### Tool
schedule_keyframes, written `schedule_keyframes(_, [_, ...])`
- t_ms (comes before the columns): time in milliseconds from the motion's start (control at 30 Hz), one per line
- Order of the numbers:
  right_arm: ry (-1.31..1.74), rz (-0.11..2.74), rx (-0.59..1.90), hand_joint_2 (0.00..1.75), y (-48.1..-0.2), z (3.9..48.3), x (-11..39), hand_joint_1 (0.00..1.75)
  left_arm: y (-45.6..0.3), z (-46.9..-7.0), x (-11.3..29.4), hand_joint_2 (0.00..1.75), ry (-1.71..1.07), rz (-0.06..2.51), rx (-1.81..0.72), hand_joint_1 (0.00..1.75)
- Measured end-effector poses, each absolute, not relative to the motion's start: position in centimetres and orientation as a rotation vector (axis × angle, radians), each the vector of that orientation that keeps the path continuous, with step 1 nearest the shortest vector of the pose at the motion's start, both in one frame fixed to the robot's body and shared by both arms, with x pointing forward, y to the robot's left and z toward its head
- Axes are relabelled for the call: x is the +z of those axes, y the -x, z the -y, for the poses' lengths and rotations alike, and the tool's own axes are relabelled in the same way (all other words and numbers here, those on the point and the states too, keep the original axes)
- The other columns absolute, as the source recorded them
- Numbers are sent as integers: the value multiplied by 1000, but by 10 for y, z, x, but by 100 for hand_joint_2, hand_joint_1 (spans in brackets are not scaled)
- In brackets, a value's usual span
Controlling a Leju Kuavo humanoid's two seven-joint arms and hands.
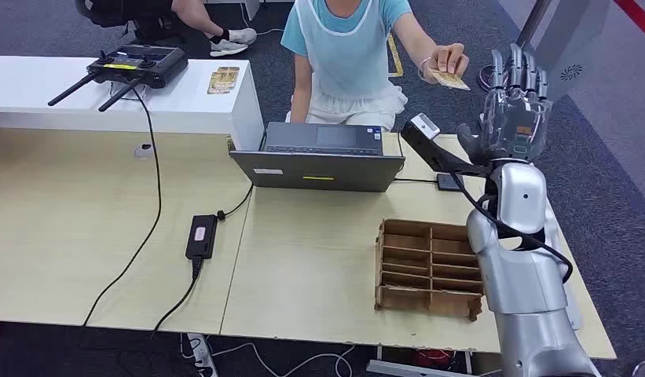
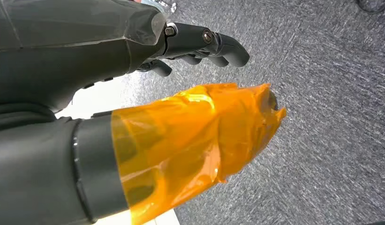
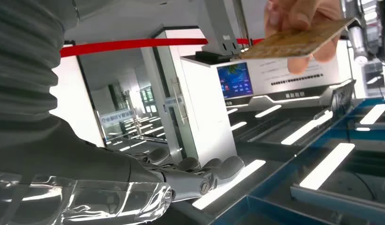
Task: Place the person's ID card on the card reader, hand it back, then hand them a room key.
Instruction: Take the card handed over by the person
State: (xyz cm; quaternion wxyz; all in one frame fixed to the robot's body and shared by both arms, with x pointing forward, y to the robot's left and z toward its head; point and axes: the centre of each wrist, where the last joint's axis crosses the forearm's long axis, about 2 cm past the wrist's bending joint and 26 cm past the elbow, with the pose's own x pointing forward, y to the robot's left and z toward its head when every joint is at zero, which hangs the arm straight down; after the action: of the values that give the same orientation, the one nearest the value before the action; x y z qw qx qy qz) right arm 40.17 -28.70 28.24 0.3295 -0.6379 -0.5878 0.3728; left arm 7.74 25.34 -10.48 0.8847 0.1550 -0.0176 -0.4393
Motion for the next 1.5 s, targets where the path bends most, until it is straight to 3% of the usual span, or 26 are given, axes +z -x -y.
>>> schedule_keyframes(433, [1666,1402,1049,175,-419,297,268,4,-78,-253,-105,0,-320,44,-919,0])
schedule_keyframes(500, [1663,1397,1052,175,-420,298,267,21,-78,-253,-105,0,-319,44,-921,0])
schedule_keyframes(633, [1662,1396,1052,175,-421,300,267,156,-78,-253,-105,0,-315,43,-923,0])
schedule_keyframes(667, [1663,1396,1051,175,-422,301,267,160,-78,-253,-105,0,-315,43,-924,0])
schedule_keyframes(833, [1658,1399,1041,175,-422,304,268,171,-78,-253,-105,0,-315,43,-924,0])
schedule_keyframes(1500, [1598,1520,934,175,-419,302,274,175,-78,-252,-105,0,-314,48,-923,0])
